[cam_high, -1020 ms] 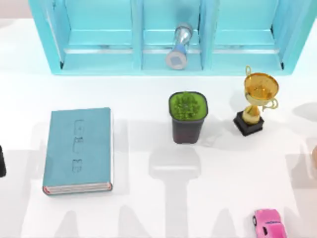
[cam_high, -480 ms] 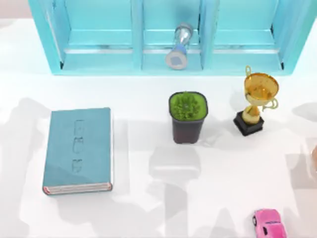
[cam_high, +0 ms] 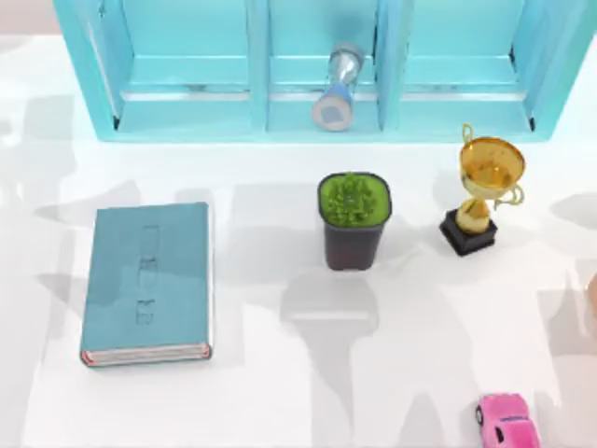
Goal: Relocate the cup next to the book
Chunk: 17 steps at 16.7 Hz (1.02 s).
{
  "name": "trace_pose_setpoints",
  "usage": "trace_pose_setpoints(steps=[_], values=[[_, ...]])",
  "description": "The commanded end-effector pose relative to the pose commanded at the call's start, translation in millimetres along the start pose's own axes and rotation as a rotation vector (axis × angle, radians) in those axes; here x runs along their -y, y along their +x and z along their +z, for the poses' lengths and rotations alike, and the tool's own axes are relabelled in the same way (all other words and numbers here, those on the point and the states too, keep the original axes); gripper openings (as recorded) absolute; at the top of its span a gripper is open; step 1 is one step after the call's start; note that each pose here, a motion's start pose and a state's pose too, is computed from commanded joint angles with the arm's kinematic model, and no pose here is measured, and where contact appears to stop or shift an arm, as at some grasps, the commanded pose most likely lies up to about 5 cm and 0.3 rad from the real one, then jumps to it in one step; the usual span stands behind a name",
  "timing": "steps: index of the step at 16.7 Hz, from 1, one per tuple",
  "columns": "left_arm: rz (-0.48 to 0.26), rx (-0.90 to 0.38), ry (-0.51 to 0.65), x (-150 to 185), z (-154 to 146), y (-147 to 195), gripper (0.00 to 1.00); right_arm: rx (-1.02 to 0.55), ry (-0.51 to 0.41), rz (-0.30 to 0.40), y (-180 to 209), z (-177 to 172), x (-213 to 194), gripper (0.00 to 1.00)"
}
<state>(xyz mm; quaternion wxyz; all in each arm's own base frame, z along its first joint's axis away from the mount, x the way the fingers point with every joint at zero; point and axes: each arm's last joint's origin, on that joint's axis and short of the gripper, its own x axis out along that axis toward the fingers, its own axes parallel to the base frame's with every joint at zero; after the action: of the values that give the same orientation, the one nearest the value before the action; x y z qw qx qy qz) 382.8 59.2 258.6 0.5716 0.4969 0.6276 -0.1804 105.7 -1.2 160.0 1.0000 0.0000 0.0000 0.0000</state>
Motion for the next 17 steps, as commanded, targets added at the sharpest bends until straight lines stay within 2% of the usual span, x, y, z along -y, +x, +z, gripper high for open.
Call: trace_pose_setpoints(steps=[4, 8, 12, 17], values=[[-0.076, -0.144, 0.287, -51, 38, 46, 1.00, 0.000, 0.000, 0.000, 0, 0, 0, 1.00], [-0.075, -0.255, 0.478, -81, 66, 81, 1.00, 0.000, 0.000, 0.000, 0, 0, 0, 1.00], [-0.043, -0.344, 0.576, -92, 81, 99, 1.00, 0.000, 0.000, 0.000, 0, 0, 0, 1.00], [-0.024, -0.391, 0.611, -94, 87, 106, 1.00, 0.000, 0.000, 0.000, 0, 0, 0, 1.00]])
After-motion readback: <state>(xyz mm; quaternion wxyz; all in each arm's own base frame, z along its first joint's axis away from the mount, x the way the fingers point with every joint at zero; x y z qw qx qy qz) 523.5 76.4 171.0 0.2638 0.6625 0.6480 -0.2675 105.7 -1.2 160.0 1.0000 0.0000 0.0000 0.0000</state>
